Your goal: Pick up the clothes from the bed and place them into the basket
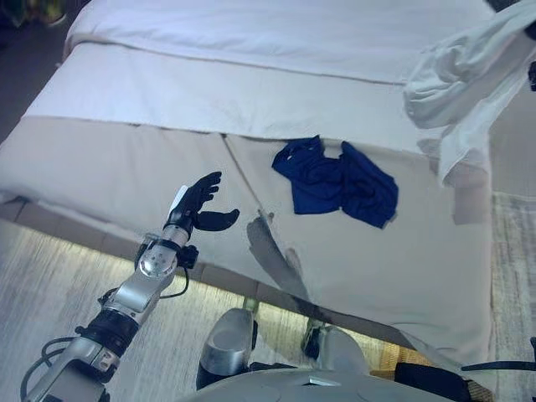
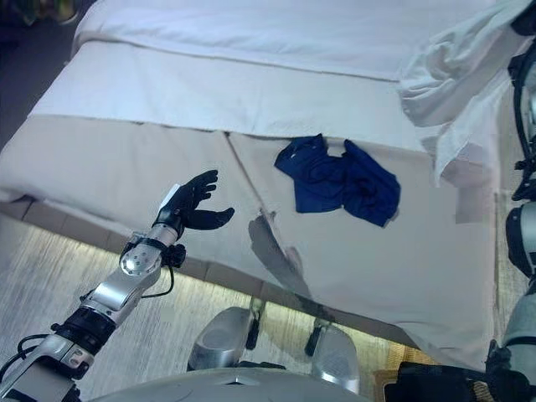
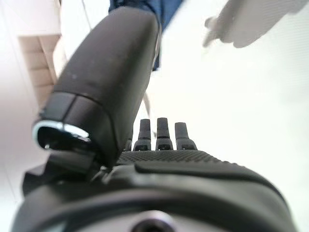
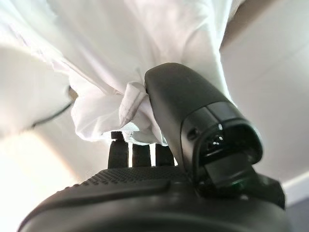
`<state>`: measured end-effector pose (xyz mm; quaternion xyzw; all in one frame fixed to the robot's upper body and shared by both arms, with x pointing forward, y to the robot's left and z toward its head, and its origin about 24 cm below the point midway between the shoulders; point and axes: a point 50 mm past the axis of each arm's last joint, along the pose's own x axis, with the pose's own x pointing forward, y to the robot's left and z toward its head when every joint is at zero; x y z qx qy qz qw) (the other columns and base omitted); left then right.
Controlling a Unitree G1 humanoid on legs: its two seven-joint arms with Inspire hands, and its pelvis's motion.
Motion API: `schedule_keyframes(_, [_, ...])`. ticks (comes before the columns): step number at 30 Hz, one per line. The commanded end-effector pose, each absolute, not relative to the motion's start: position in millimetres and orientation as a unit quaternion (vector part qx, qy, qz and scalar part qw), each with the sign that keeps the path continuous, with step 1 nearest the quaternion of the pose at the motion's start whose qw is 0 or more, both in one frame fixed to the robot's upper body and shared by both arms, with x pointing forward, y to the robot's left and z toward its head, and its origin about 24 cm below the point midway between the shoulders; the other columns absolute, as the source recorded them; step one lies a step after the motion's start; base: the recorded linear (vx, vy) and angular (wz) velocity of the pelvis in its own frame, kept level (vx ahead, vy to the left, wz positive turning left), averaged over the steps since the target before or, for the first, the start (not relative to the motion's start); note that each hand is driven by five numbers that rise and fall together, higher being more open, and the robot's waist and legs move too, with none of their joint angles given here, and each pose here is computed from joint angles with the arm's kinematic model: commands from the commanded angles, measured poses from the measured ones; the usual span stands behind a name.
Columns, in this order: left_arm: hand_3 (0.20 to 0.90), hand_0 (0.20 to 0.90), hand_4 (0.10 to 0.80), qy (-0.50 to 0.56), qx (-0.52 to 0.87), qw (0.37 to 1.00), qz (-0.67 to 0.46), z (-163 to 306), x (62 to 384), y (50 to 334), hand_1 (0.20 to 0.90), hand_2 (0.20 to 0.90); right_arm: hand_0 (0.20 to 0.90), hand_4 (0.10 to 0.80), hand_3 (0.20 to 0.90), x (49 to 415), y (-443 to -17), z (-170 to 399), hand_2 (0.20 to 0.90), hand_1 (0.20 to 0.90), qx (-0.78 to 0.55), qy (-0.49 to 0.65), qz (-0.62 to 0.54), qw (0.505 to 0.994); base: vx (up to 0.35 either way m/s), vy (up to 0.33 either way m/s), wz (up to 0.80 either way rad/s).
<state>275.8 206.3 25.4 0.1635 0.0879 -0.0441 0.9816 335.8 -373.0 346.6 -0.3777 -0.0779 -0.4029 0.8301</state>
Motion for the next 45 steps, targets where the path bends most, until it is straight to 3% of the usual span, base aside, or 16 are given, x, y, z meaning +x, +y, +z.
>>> schedule_keyframes(1, [0.900, 0.900, 0.800, 0.087, 0.173, 0.980, -0.046, 15, 263, 206, 0.900, 0.900, 0.300, 0.100, 0.200, 312, -376, 388, 0.300, 0.300, -0.414, -0.165, -0.432, 0.784, 0.021, 0.047, -0.23])
schedule_keyframes(14, [0.900, 0.900, 0.800, 0.084, 0.190, 0.978, 0.002, 11, 256, 232, 0.900, 0.900, 0.300, 0.100, 0.200, 281, -400, 388, 0.300, 0.300, -0.376, -0.190, -0.488, 0.765, -0.021, 0.061, -0.35])
schedule_keyframes(20, [0.900, 0.900, 0.800, 0.061, 0.192, 0.977, 0.066, 33, 264, 255, 0.900, 0.900, 0.300, 0.100, 0.200, 280, -406, 375, 0.300, 0.300, -0.355, -0.186, -0.490, 0.774, -0.181, -0.035, -0.55])
schedule_keyframes(29, [0.900, 0.900, 0.800, 0.083, 0.182, 0.977, 0.074, 23, 270, 246, 0.900, 0.900, 0.300, 0.100, 0.200, 273, -426, 343, 0.300, 0.300, -0.370, -0.133, -0.496, 0.774, -0.055, -0.098, -0.54])
schedule_keyframes(45, [0.900, 0.900, 0.800, 0.130, 0.196, 0.969, 0.072, -2, 268, 246, 0.900, 0.900, 0.300, 0.100, 0.200, 273, -429, 210, 0.300, 0.300, -0.354, -0.001, -0.429, 0.831, -0.031, -0.047, -0.17])
